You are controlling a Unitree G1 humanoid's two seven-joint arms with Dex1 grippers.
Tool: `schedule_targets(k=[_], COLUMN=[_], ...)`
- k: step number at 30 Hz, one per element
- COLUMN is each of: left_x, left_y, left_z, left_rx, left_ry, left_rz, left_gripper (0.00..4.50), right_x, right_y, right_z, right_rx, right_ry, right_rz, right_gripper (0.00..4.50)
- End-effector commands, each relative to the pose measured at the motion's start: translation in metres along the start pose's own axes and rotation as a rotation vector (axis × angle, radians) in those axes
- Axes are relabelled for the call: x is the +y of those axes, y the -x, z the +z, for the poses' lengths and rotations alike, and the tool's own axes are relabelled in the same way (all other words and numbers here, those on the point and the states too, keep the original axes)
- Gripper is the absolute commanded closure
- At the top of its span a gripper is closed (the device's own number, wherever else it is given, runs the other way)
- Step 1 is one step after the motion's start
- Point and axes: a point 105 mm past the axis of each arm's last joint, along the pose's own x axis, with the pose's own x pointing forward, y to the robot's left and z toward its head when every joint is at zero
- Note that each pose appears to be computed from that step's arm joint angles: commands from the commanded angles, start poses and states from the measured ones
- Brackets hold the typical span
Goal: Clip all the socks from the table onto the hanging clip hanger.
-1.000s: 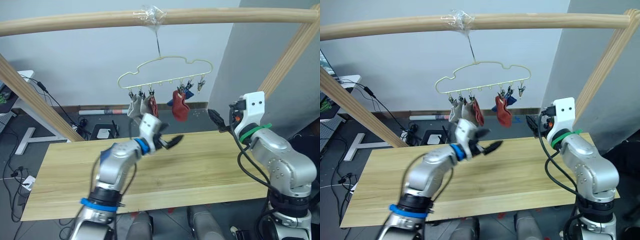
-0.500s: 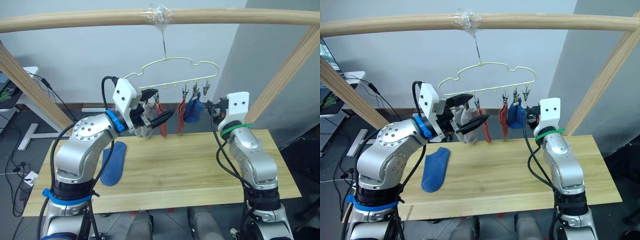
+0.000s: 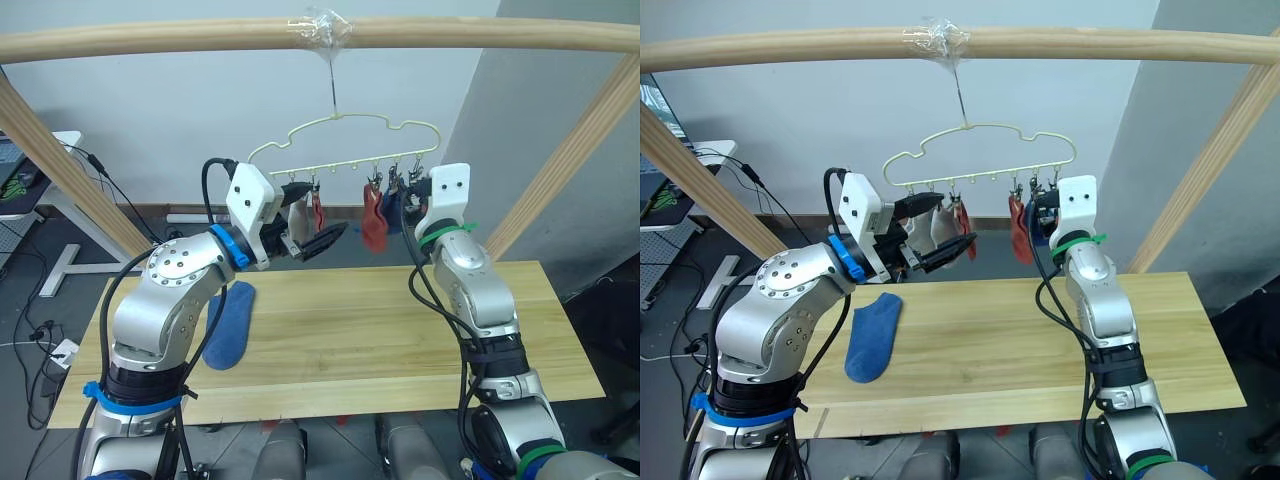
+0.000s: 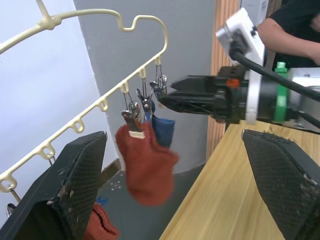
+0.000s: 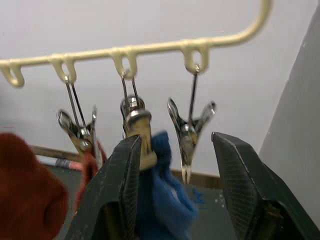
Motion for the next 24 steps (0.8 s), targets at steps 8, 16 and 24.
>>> schedule_targets(k=[8,16,24], left_x=[-0.003,-0.003,-0.001], left_y=[0.001,-0.001,-0.008], left_z=[0.015,0.021,0.044], left_rx=[-0.041,-0.061,-0.129], left_ry=[-0.059,-0.065,-0.058], left_rz=[-0.003,-0.006,-0.029], left_gripper=[0.00,0.00,0.00], right_x=[-0.006,-0.009,-0.001], right_y=[-0.018,-0.017,-0.019], right_z=[0.014,0.013,0.019], right_rx=[-0.068,-0.069,-0.079], right_ry=[0.025,0.032,0.018], right_rz=[-0.057,-0.063,-0.041], right_gripper=[2.18,2.18,2.18])
